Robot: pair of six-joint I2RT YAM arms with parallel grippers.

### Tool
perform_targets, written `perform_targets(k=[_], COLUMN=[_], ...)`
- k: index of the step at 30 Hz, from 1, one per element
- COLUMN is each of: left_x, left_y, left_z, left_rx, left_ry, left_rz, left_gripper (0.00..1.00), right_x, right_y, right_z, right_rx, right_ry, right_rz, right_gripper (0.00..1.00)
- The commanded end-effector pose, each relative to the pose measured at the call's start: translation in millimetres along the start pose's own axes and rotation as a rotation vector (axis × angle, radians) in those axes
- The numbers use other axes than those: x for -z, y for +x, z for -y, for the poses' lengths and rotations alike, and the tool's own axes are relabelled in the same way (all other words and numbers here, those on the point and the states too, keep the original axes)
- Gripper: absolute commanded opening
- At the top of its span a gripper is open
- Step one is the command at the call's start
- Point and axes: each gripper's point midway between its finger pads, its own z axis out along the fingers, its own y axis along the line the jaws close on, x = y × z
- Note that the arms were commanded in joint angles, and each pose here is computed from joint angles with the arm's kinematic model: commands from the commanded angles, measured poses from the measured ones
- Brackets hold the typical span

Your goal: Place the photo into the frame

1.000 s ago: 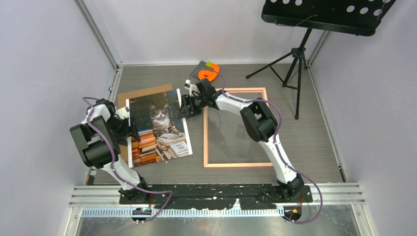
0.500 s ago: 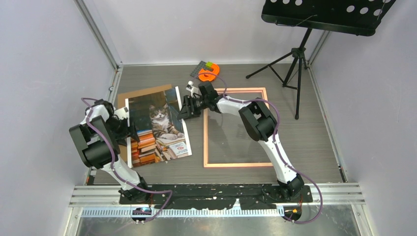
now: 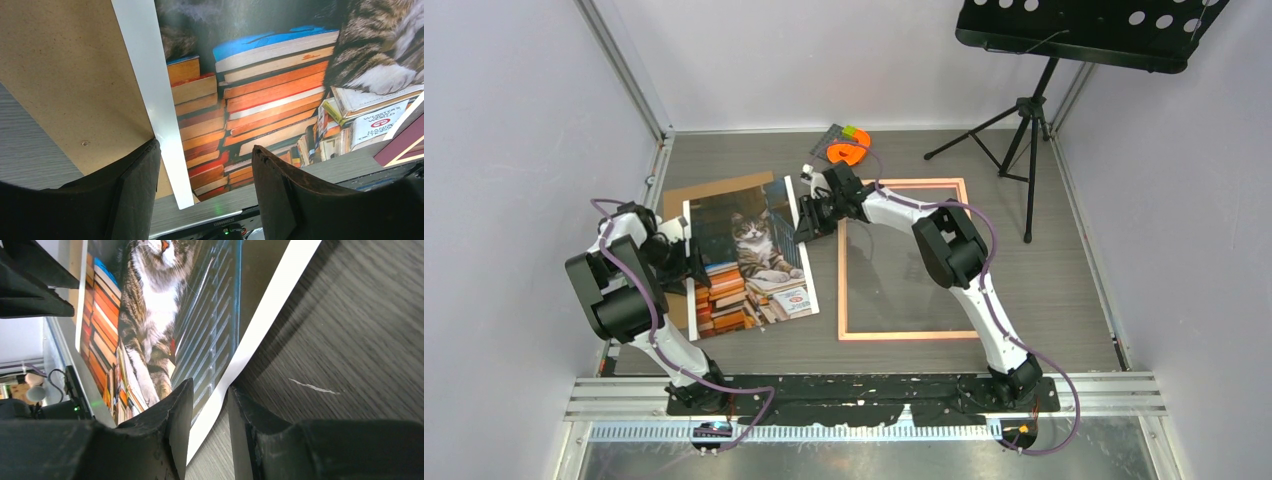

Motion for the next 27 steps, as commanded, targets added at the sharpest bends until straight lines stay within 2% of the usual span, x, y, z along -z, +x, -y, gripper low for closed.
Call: perform_targets(k=[1, 5, 11, 15, 18, 23, 27], left_x=[1.3, 1.5, 1.5, 2.2, 3.3, 11.1, 28.9], left_y=[-0.8, -1.4, -1.1, -0.7, -1.1, -4.5, -14.9], left_z=[9.5, 11.0, 13.3, 13.6, 14.2, 17.8, 27.9], left_rx=[-0.009, -0.009, -0.016, -0.023, -0.024, -0.047, -0.064], left_ry=[0.049, 0.058, 0.075, 0.074, 0.075, 0.075, 0.089], left_rz=[0.012, 0.015, 0.013, 0.014, 0.017, 0.052, 0.13], left_gripper=[0.65, 0.65, 0.64, 0.64, 0.64, 0.64, 0.67], right_x=[7.3, 0.0, 1.0, 8.5, 12.2, 29.6, 50.6], right_y=[5.8, 9.5, 0.6, -4.2, -5.0, -19.3, -34.8], right_z=[18.9, 17.2, 1.1, -2.8, -0.6, -2.8, -12.4], right_rx=[0.042, 0.048, 0.042, 0.038, 0.034, 0.043, 0.07], right_ry=[0.158, 0.154, 0.061, 0.01, 0.013, 0.025, 0.051], right_rz=[-0.032, -0.04, -0.01, 0.02, 0.025, 0.064, 0.103], right_gripper=[0.38, 0.36, 0.27, 0.18, 0.07, 0.06, 0.06])
